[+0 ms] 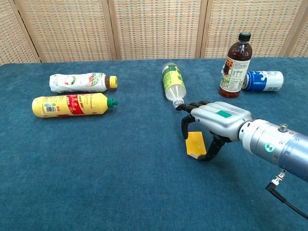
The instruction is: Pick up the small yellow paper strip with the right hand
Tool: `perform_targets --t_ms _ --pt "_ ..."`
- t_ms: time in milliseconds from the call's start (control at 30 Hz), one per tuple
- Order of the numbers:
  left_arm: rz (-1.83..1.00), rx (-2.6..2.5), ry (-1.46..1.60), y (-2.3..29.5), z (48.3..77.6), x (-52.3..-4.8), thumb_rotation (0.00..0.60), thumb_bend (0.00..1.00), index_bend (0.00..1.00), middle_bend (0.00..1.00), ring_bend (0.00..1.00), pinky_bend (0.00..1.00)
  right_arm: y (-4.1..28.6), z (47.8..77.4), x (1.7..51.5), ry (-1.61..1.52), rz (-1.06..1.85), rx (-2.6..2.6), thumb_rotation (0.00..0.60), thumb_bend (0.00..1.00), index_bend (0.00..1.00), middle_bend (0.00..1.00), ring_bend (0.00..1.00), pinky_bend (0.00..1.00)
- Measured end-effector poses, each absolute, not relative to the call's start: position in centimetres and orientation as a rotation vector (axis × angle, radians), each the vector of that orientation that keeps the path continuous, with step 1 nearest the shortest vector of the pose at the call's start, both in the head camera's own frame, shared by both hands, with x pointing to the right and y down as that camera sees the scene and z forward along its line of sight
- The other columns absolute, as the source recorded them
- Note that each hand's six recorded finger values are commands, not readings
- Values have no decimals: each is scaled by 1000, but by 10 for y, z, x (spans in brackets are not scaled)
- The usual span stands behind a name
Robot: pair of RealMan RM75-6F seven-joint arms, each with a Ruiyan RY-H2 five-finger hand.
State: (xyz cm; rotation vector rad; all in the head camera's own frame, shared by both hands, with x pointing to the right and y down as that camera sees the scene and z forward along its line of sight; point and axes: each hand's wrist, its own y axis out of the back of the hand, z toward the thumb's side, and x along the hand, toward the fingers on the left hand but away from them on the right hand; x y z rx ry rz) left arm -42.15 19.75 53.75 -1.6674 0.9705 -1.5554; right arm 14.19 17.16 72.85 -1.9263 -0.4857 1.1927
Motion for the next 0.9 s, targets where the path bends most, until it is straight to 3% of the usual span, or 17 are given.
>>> perform_targets --t_ms 300,500,567,900 --pt "-1552 -1667 974 197 537 -422 600 0 0 0 0 0 176 732 138 -444 1189 -1941 600 476 508 0 0 0" --pt "-1553 -1668 973 197 537 -422 600 0 0 0 0 0 176 734 140 -420 1190 -1929 600 592 748 26 0 0" --pt "-1553 -1668 972 198 537 -422 600 0 0 0 0 0 175 734 140 -425 1185 -1922 600 608 798 33 0 0" --pt "-1555 -1669 970 197 538 -422 600 0 0 0 0 0 156 721 133 -536 1122 -1977 600 600 841 59 0 0"
